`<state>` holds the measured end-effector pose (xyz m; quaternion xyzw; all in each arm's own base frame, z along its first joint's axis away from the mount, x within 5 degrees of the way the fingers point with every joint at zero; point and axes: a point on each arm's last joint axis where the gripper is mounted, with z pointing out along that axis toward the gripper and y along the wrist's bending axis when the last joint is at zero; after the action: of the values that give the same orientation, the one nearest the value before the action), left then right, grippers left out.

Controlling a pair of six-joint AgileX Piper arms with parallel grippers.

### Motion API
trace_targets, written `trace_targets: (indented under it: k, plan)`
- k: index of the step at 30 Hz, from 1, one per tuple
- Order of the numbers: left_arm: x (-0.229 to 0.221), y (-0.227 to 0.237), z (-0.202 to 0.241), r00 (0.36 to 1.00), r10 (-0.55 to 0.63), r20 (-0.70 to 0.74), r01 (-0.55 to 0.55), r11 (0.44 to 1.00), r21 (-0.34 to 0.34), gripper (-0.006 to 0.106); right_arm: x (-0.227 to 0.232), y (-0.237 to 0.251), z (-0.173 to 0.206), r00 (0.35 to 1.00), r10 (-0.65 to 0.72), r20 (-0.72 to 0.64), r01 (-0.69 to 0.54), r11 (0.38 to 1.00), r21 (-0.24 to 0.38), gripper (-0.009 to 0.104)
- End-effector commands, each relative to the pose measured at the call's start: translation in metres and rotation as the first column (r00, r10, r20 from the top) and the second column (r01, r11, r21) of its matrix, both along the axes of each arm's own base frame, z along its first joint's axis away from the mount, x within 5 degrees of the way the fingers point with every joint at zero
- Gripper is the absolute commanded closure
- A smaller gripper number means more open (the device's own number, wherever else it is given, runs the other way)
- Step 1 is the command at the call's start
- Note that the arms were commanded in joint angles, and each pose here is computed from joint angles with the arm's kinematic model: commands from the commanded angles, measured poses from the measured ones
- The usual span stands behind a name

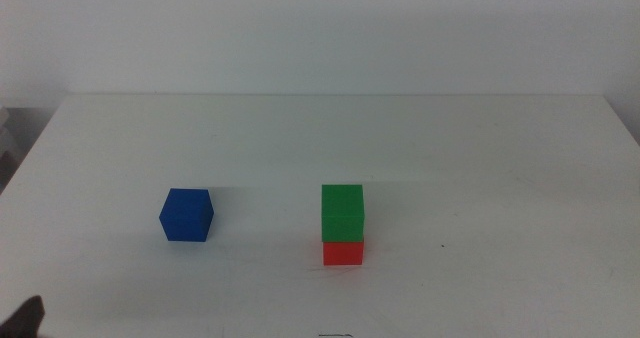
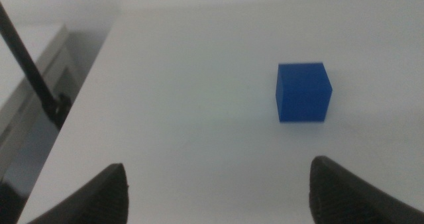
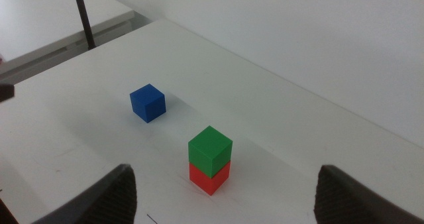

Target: Stack red cubes first, then green, then blue cubes in a specific spot.

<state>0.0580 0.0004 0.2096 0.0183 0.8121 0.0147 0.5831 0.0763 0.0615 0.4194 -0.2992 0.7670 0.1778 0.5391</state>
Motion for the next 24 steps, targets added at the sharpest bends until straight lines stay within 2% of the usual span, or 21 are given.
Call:
trace_targets:
  k: [1, 4, 9, 17, 20, 24]
  plan:
    - [0.007, -0.001, 0.038, 1.0, -0.004, -0.019, 0.003, 1.0, -0.015, 0.007, 0.001, 0.0, 0.012, 0.997, -0.01, 0.077, 0.007, 0.999, 0.045, 0.005]
    - [0.018, -0.001, 0.062, 0.99, -0.004, -0.141, 0.002, 1.0, -0.012, 0.007, 0.001, 0.0, 0.012, 0.997, -0.01, 0.077, 0.007, 0.999, 0.045, 0.005]
    - [0.034, -0.001, 0.099, 0.965, -0.003, -0.263, 0.0, 1.0, -0.011, 0.007, 0.001, 0.0, 0.012, 0.997, -0.01, 0.077, 0.007, 0.999, 0.045, 0.005]
    - [0.061, -0.001, 0.139, 0.878, -0.004, -0.479, -0.004, 1.0, -0.015, 0.007, 0.001, 0.0, 0.012, 0.997, -0.01, 0.077, 0.007, 0.999, 0.045, 0.005]
    - [0.072, -0.005, 0.147, 0.848, -0.029, -0.529, -0.001, 0.998, -0.057, 0.007, 0.001, 0.0, 0.012, 0.997, -0.01, 0.077, 0.007, 0.999, 0.045, 0.005]
    - [0.093, -0.012, 0.146, 0.817, -0.085, -0.57, -0.001, 0.989, -0.148, 0.007, 0.001, 0.0, 0.012, 0.997, -0.01, 0.077, 0.007, 0.999, 0.045, 0.005]
